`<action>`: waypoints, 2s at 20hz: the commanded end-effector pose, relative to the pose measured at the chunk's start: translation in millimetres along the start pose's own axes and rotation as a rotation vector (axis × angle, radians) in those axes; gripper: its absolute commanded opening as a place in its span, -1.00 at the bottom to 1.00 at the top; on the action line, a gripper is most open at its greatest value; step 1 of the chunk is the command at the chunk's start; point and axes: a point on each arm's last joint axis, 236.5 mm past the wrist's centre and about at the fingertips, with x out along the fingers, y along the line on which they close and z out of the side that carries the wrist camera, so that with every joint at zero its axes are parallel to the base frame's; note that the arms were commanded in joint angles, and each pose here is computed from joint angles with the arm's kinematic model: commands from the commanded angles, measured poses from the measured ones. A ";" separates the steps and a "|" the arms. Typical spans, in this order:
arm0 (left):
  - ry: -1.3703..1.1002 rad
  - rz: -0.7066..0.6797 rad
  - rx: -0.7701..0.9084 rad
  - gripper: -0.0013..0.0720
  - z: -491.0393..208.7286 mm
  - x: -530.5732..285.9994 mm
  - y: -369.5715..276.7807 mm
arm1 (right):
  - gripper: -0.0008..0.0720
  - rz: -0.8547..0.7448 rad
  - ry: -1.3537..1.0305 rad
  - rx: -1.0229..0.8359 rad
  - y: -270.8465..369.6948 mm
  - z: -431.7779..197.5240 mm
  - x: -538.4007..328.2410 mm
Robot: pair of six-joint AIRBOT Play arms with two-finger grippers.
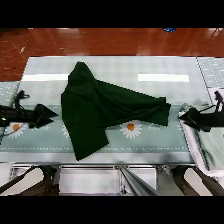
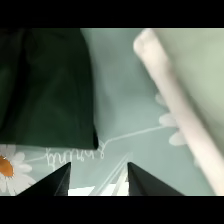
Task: Fold the shirts.
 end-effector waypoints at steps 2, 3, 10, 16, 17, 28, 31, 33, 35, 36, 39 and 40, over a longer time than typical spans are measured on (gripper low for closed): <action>-0.018 0.002 -0.076 0.41 -11.2 35.0 15.7 | 0.13 0.026 0.039 0.037 -5.5 -30.0 18.3; -0.021 -0.002 -0.077 0.41 -8.5 41.9 12.5 | 0.13 0.026 0.040 0.039 -5.8 -30.7 18.9; 0.057 -0.035 0.015 -0.91 -7.7 83.3 -14.9 | 0.13 0.035 0.099 0.042 -1.9 -39.3 33.8; 0.060 -0.065 0.061 -0.91 0.7 74.1 -31.5 | 0.13 0.083 0.075 0.034 33.1 -11.7 82.0; 0.060 -0.064 0.061 -0.91 0.8 74.2 -31.3 | 0.13 0.090 0.078 0.035 39.6 -6.1 90.1; -0.279 -0.347 0.348 -0.92 84.1 -61.9 -192.1 | -0.90 0.305 -0.228 -0.445 232.4 110.8 -49.2; -0.569 -0.504 0.619 -0.92 84.0 -196.3 -309.1 | -0.90 0.285 -0.478 -0.647 289.3 126.7 -176.0; -0.735 -0.522 0.813 -0.92 53.4 -274.9 -366.7 | -0.90 0.279 -0.624 -0.746 315.1 114.3 -250.6; -0.890 -0.520 0.967 -0.92 11.4 -340.7 -406.6 | -0.90 0.272 -0.743 -0.815 327.9 89.7 -309.9; -0.961 -0.515 1.022 -0.92 -10.8 -368.6 -420.3 | -0.90 0.270 -0.787 -0.841 330.0 74.8 -331.2; -1.151 -0.443 1.126 -0.92 -64.1 -425.3 -437.9 | -0.90 0.217 -0.850 -0.887 315.1 27.6 -368.7; -1.211 -0.410 1.146 -0.92 -80.4 -437.7 -440.1 | -0.90 0.196 -0.856 -0.898 307.9 12.7 -375.7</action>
